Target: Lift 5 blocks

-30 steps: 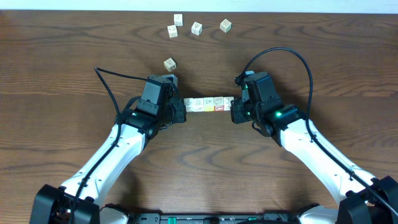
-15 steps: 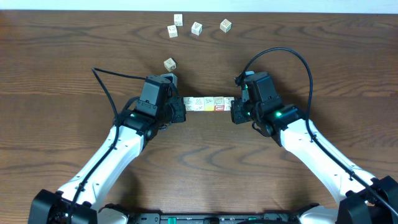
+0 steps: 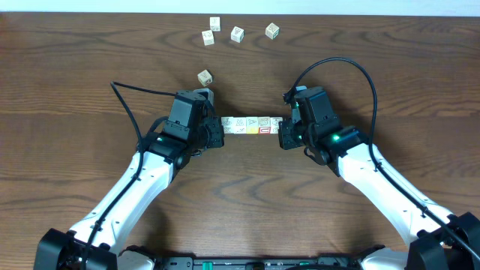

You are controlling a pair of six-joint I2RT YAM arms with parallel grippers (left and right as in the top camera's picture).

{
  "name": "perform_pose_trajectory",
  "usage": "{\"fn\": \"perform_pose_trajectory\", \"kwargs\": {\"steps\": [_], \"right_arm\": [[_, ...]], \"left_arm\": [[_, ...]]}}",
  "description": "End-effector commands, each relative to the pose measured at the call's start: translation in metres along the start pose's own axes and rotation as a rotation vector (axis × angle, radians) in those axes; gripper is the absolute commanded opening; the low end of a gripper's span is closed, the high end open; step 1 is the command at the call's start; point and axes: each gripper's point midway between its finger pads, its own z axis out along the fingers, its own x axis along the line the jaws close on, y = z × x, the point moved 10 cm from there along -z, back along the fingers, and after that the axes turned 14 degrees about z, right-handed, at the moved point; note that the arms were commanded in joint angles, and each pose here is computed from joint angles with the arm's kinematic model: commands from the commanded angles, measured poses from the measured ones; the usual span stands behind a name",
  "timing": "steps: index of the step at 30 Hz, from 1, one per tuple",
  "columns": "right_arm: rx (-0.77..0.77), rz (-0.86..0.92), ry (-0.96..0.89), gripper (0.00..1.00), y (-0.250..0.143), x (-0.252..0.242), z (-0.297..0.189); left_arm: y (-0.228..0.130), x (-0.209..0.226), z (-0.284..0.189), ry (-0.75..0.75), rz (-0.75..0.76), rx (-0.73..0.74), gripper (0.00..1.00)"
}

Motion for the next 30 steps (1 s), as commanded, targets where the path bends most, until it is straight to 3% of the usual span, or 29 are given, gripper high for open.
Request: {"fn": "perform_pose_trajectory", "kwargs": {"steps": [1, 30], "right_arm": [[0.138, -0.093, 0.360, 0.01, -0.019, 0.051, -0.018], [0.121, -0.097, 0.365, 0.01, -0.018, 0.052, -0.024]], "left_arm": [[0.025, -0.044, -0.019, -0.300, 0.072, -0.056, 0.08], [0.029, -0.047, -0.029, -0.310, 0.076, -0.088, 0.07]]}}
